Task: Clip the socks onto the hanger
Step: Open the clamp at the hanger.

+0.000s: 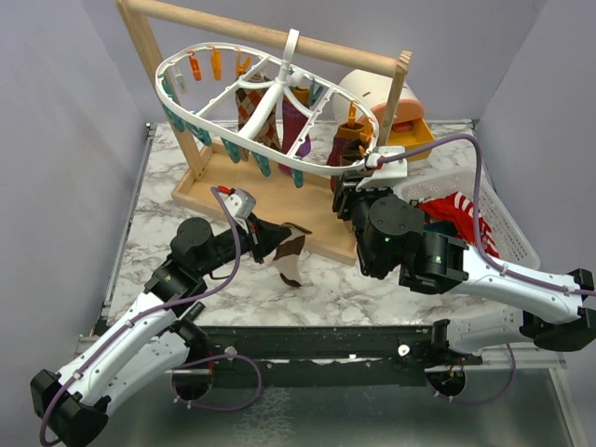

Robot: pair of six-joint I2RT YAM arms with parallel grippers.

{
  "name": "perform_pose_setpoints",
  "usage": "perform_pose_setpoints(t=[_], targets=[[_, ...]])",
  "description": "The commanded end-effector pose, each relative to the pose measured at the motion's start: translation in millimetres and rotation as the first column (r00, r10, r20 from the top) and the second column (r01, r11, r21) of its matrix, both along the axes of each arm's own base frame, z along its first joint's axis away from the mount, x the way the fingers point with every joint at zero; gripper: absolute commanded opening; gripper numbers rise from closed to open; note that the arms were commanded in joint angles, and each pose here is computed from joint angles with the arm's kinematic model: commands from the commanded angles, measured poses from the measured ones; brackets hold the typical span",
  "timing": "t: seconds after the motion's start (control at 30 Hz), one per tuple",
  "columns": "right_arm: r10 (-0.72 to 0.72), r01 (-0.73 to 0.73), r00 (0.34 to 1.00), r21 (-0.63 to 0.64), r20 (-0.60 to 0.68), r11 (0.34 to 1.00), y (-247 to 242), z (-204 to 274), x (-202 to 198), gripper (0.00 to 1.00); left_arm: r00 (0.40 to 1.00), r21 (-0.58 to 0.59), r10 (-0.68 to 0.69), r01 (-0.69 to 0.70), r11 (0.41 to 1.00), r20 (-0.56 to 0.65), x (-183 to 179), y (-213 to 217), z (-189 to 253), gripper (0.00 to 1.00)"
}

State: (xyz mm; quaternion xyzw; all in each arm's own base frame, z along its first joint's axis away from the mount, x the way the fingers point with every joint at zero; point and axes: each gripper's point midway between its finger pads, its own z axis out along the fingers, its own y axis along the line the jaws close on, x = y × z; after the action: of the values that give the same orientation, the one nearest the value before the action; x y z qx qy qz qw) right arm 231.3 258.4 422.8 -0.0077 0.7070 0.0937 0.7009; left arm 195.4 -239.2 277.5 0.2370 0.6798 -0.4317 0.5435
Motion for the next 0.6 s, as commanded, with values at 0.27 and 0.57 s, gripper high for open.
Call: perform_pose_setpoints(t=[0.27,0.57], targets=[[0.022,-0.022,1.000,0.065,0.011,0.998,-7.3,19.7,-3.2,0.00,0.998,-0.060,-0.034,0.037,0.998,0.049,1.0,-7.7,27.8,0.00],[0.107,-0.108,0.994,0.101,0.009,0.989,1.8,23.6,-9.0,0.00,0.990,-0.202,-0.100,0.119,0.972,0.100,0.1,-24.3,82.8,0.00]])
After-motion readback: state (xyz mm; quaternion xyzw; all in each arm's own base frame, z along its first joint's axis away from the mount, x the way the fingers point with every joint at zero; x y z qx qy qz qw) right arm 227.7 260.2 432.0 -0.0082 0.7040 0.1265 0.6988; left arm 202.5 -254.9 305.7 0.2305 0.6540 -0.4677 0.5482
